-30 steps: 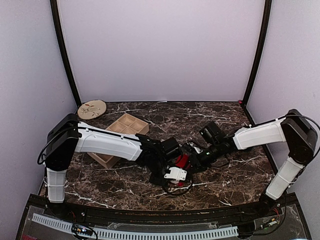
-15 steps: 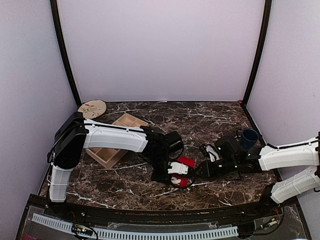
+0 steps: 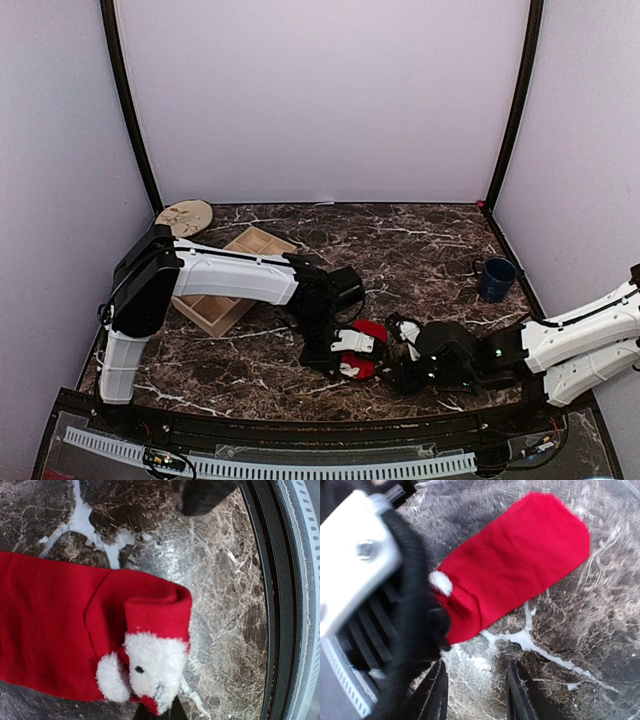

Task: Roll the socks
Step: Roll the sock at the center of the board.

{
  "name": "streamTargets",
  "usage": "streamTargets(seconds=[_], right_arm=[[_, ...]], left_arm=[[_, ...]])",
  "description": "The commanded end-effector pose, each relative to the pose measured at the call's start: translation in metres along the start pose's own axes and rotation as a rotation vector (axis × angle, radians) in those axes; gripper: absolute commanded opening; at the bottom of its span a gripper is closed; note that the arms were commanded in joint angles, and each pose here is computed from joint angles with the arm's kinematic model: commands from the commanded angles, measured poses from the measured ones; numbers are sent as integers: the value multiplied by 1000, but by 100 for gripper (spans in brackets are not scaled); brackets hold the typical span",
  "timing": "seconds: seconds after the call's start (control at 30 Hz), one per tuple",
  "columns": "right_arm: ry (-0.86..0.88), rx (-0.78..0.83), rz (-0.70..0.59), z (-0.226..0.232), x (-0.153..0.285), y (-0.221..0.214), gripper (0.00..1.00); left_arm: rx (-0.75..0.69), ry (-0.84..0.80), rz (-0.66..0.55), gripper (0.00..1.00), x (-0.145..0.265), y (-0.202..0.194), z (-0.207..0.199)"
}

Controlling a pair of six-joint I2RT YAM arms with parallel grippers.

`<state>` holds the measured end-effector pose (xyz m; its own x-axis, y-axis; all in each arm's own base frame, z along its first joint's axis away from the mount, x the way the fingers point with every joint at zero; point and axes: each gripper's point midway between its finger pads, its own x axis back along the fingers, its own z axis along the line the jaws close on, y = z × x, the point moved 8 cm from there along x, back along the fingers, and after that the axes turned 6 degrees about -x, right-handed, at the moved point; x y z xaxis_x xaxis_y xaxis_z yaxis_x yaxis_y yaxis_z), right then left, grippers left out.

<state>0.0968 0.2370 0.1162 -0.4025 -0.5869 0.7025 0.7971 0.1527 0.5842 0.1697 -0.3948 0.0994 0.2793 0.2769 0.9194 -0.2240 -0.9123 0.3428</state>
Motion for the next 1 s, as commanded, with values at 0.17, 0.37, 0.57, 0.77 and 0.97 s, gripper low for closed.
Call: streamTargets(seconds=[0.17,0.37,0.57,0.77,0.97], right_arm=[[-77,189,-221,28,9,-4,38],[-138,366,-221,53,2,-23,39],[-192,484,-247,68,-7,-34,42],[-238,546,-270,65,-11,-34,48],[-292,595,-299,63,-21,-35,64]], left_arm=[[52,-109,-20,0,-3,-8,-8],[80,-129,-49,0,1,-12,-1],[93,-132,-61,0,3,-11,7],[96,-143,-64,0,0,-11,8],[91,-162,-81,0,0,-9,7]])
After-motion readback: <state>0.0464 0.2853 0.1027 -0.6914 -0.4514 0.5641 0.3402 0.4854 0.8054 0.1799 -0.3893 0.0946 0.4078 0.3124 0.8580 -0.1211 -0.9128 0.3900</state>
